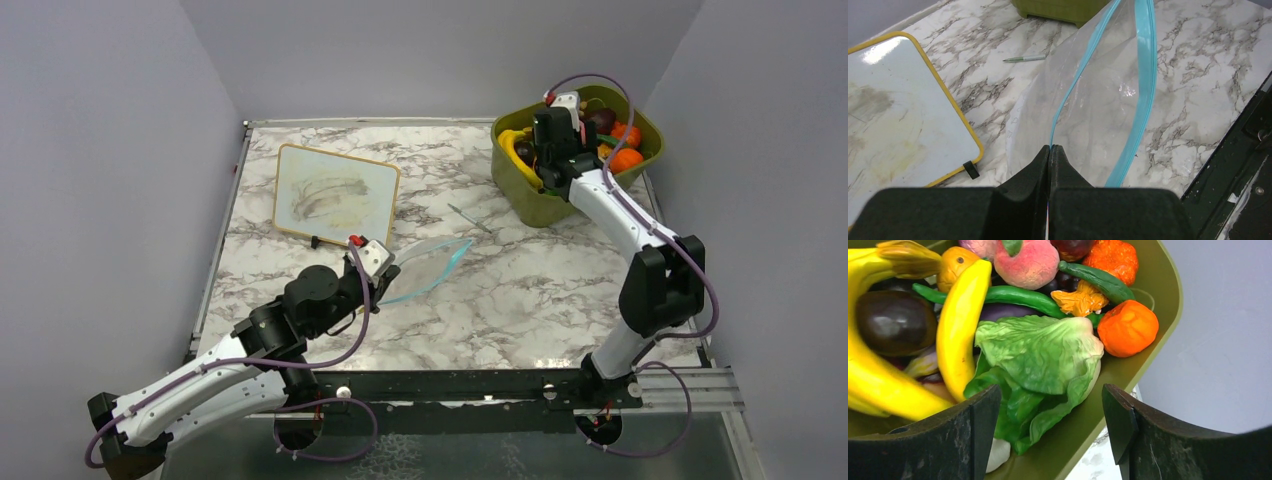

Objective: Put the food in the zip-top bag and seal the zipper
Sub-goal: Pick up the fake vegetable from the bin.

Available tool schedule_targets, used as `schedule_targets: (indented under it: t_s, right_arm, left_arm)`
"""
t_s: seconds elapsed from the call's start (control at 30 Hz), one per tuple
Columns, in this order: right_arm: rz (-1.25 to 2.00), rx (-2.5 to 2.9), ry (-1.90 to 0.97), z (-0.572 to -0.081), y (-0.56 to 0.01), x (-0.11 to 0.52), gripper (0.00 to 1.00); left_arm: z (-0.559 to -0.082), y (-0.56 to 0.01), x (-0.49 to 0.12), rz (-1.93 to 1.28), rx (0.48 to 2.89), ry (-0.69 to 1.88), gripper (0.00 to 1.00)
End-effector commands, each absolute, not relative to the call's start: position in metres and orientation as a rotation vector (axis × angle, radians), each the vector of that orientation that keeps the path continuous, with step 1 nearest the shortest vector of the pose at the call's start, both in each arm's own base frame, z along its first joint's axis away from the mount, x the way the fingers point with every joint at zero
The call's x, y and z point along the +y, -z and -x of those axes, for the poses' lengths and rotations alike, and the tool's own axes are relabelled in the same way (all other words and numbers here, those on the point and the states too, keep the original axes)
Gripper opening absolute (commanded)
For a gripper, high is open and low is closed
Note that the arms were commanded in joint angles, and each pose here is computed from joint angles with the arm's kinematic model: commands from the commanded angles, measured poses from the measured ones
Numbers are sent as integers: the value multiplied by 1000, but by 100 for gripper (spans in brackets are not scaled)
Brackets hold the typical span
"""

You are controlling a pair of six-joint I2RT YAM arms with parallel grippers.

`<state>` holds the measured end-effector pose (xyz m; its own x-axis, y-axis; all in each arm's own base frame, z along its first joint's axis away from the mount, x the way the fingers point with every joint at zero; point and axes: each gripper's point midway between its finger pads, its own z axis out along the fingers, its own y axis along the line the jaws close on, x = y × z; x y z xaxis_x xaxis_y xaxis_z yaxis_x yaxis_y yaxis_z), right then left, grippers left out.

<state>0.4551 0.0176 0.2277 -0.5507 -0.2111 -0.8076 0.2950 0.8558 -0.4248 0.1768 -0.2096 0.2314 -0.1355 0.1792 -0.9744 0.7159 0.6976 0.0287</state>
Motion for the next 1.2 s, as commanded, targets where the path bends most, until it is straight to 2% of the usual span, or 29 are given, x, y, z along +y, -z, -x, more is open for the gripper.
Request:
schedule_targets:
  t_s: [0.0, 0.3, 0.63, 0.7, 0.8, 1.0, 1.07, 1.17]
  right_arm:
    - [-90, 2017, 749, -472, -233, 5, 75]
    - [-78, 2123, 773, -468, -196, -2, 74]
    - [-97, 2175, 822, -464, -185, -13, 57]
    - [-106, 2180, 832, -463, -185, -14, 50]
    - [-118, 2172, 808, -463, -191, -13, 32]
    - [-141, 2131, 754, -457, -212, -12, 6]
    - [-145, 2120, 740, -453, -219, -11, 1]
    - [-150, 2101, 702, -448, -232, -9, 1]
  left_arm:
    - [-172, -233, -214, -738, 1661, 585, 0]
    - [-173, -234, -212, -732, 1657, 576, 0]
    - [-174, -231, -213, -738, 1671, 568, 0]
    - [-174, -231, -212, -737, 1669, 569, 0]
    - [-174, -232, -212, -735, 1667, 568, 0]
    - [-174, -231, -212, -739, 1669, 564, 0]
    - [-174, -231, -211, -737, 1668, 559, 0]
    - [-175, -233, -210, -729, 1663, 559, 0]
